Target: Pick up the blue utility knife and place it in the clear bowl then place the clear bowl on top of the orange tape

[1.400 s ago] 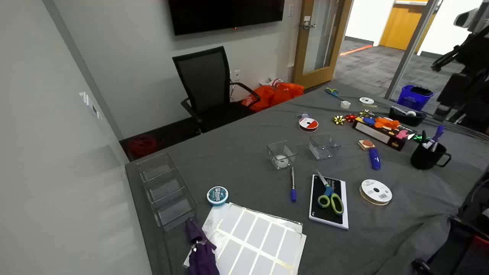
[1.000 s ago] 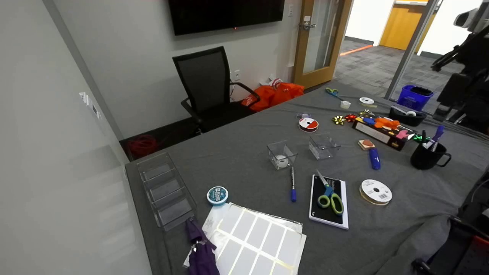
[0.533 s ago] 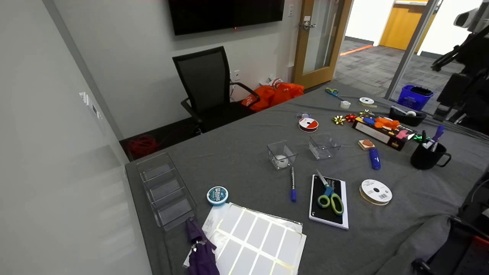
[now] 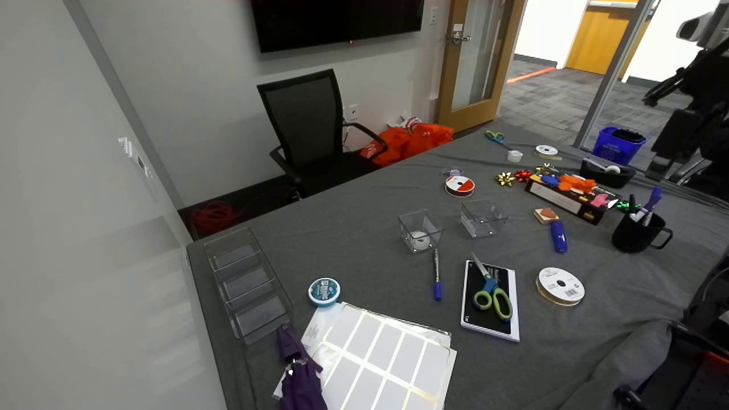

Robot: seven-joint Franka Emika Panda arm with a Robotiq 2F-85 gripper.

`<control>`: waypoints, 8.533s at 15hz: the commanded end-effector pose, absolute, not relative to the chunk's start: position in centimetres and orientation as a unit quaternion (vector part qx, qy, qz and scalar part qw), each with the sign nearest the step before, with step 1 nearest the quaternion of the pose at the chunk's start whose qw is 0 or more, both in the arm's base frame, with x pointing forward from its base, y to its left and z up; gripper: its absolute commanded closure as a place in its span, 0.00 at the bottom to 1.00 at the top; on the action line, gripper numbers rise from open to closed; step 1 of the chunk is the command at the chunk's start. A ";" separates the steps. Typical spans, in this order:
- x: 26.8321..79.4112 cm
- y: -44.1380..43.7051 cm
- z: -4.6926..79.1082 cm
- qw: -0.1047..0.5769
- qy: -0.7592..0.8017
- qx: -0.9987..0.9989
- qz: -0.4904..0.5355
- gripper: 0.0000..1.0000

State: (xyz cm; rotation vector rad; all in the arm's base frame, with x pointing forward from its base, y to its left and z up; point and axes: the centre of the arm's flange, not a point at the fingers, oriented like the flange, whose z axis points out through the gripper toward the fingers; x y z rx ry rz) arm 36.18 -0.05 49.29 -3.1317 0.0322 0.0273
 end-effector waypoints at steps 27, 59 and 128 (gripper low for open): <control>32.2 -16.1 41.9 -0.062 0.229 -0.971 0.009 0.00; 32.3 -16.2 41.7 -0.062 0.231 -0.971 0.010 0.00; 50.0 -23.9 13.3 -0.053 0.355 -0.933 -0.031 0.00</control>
